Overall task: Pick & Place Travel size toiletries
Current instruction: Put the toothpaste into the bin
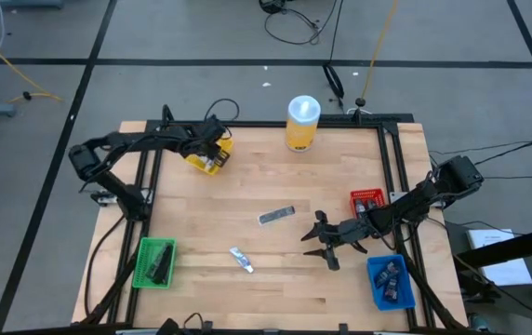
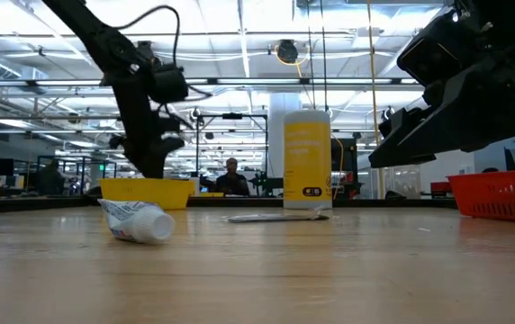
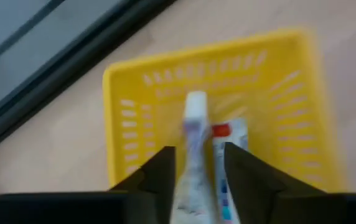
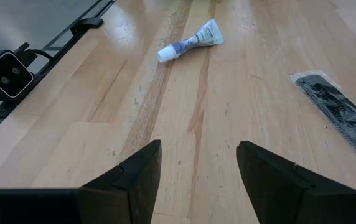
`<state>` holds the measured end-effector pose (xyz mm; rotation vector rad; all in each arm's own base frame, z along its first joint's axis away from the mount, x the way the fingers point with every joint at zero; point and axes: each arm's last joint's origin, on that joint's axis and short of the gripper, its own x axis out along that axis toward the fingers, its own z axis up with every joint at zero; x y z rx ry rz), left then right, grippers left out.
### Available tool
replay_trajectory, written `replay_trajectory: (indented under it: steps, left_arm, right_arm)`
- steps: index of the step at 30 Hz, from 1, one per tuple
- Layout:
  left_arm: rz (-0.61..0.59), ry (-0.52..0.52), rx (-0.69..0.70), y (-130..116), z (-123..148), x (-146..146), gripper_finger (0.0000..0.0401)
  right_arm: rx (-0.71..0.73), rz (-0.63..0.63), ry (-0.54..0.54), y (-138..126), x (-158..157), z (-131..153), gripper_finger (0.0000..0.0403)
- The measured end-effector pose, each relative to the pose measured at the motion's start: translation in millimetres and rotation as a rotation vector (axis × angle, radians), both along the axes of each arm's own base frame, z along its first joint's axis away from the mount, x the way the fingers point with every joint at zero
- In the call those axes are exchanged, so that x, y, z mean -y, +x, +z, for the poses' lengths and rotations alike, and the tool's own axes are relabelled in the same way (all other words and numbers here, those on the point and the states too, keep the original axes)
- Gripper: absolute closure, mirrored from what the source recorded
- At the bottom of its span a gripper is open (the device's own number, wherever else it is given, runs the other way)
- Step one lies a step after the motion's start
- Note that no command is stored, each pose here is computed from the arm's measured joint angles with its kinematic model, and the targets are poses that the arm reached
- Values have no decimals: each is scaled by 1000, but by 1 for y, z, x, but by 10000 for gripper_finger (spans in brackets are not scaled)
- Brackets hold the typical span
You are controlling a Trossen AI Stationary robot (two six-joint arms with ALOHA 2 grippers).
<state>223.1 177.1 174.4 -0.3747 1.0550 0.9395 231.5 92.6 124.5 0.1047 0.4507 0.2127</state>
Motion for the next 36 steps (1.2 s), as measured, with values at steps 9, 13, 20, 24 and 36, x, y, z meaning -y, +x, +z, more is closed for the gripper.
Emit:
replay_trajectory:
  steps: [9,13,20,24,36]
  left_arm:
    - [-98,-139,293,-13,51,28,183]
    - [-363,-233,444,8,67,68,191]
    - [-803,-152,467,48,70,170,225]
    - [-967,-69,458,58,62,222,239]
    - [-1148,-171,320,80,-19,303,193]
  right_arm:
    - [0,0,0,0,0,0,202]
    - [0,0,1,0,0,0,202]
    - [-1,-1,4,0,0,0,202]
    - [-1,-1,4,0,0,0,202]
    - [6,-1,7,0,0,1,202]
